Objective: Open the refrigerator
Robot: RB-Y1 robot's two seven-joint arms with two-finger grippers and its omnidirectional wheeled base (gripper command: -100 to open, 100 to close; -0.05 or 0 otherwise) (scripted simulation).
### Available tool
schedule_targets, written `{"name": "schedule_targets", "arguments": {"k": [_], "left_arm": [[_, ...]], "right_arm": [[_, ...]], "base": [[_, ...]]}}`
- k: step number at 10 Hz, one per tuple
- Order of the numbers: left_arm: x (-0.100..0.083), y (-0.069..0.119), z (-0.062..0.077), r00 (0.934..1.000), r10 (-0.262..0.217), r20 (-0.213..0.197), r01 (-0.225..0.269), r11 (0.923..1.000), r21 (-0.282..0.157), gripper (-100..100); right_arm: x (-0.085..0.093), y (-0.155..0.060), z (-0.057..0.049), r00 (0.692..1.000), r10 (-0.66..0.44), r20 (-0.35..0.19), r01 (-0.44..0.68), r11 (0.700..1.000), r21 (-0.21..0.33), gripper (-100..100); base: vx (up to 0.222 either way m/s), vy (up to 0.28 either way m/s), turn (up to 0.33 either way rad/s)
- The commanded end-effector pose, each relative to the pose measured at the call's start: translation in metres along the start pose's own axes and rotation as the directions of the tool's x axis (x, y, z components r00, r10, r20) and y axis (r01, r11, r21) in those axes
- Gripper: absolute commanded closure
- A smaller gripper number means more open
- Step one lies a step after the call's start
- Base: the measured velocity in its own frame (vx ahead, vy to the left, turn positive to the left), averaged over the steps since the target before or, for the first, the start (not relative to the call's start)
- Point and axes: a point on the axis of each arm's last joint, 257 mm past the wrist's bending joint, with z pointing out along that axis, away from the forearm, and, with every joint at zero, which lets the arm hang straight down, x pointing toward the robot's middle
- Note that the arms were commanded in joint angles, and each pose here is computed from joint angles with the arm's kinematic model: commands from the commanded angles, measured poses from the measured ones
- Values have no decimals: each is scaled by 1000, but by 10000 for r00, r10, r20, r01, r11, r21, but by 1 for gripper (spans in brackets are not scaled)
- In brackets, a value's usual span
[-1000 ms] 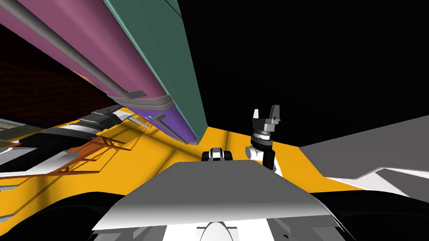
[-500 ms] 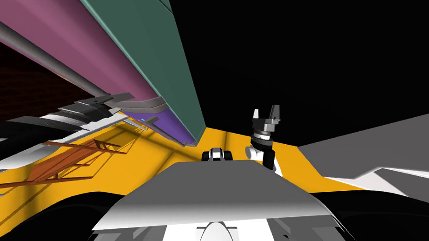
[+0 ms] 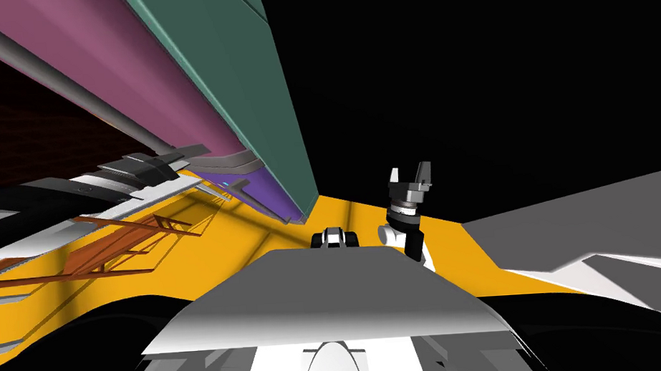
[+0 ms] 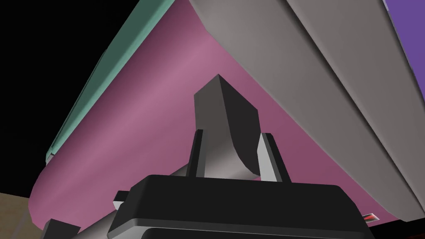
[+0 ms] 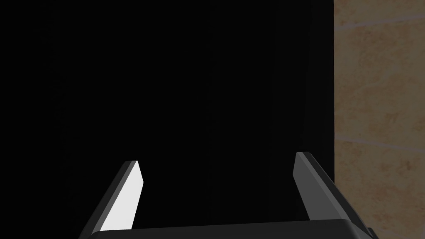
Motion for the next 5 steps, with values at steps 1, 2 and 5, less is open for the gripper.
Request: {"name": "schedule_targets", "arguments": {"k": [1, 2, 5], "left_arm": [[6, -12, 2, 9998, -14, -216, 21, 9995, 302, 100], [17, -23, 4, 9986, -27, -521, 59, 9982, 602, 100], [38, -46, 6, 9936, -30, -1131, 166, 9927, 1194, 100]], "right_arm": [[0, 0, 0, 10000, -2, -1, 2, 10000, 0, 0], [0, 0, 0, 10000, 0, 0, 0, 10000, 1, 0], [0, 0, 0, 10000, -1, -1, 1, 10000, 1, 0]], "base": [[-177, 210, 6], [-201, 196, 49], [-198, 277, 33]]}}
